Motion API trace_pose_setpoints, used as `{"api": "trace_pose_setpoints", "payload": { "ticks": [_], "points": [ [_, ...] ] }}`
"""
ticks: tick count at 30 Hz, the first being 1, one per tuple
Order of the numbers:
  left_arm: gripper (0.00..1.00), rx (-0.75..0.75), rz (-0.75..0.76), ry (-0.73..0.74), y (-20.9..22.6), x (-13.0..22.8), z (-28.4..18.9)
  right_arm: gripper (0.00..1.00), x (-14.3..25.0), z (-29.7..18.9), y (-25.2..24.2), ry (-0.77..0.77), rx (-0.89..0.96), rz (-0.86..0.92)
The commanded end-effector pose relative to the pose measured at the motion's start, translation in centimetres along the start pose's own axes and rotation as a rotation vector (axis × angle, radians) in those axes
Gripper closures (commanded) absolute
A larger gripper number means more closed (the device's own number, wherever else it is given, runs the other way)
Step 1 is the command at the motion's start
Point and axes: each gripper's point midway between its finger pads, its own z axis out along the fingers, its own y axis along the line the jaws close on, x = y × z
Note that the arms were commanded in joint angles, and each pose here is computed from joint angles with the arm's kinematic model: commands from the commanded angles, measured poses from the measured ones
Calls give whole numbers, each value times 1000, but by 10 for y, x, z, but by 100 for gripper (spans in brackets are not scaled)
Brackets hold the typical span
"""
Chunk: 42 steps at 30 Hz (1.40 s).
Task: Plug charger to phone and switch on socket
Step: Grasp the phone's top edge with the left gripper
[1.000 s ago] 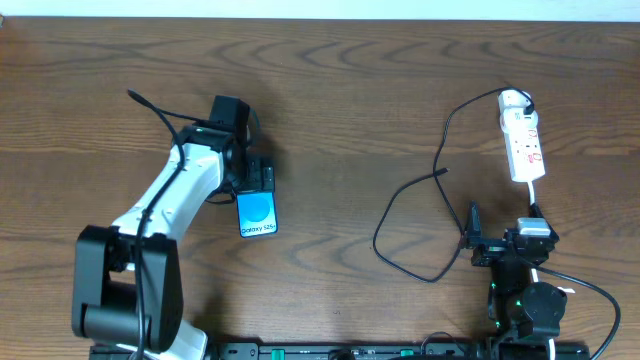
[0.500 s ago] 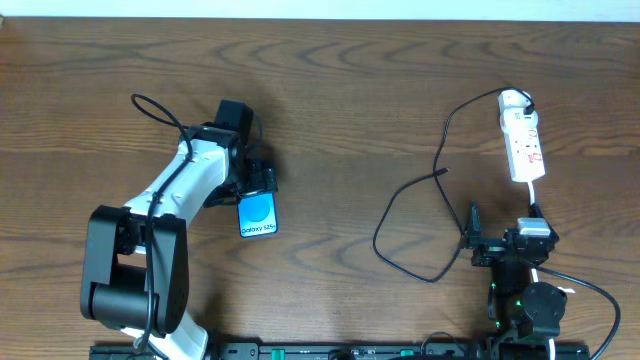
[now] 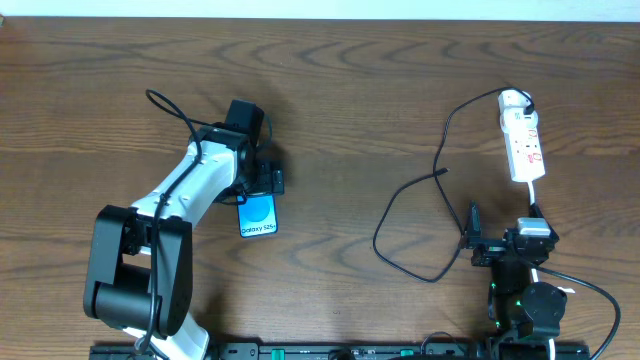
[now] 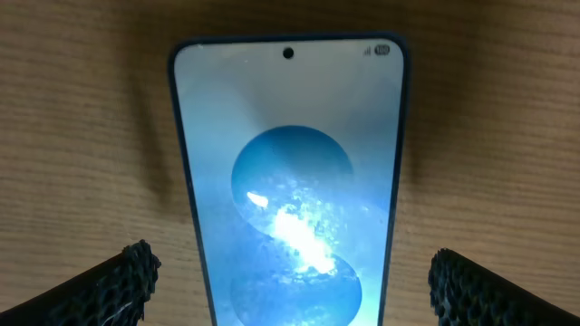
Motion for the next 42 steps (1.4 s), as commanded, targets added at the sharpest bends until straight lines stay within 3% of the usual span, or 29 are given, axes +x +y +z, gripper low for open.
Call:
{"api": "trace_pose_setpoints", "payload": {
  "ticks": [1,29,42],
  "points": [
    [2,-32,18,-1,6,1,3,1,0,0,0,0,0,-12],
    [2,-21,-37,-27,8,5,21,1,0,0,0,0,0,-12],
    [2,-61,7,64,1,24,56,1,0,0,0,0,0,-12]
  ]
}}
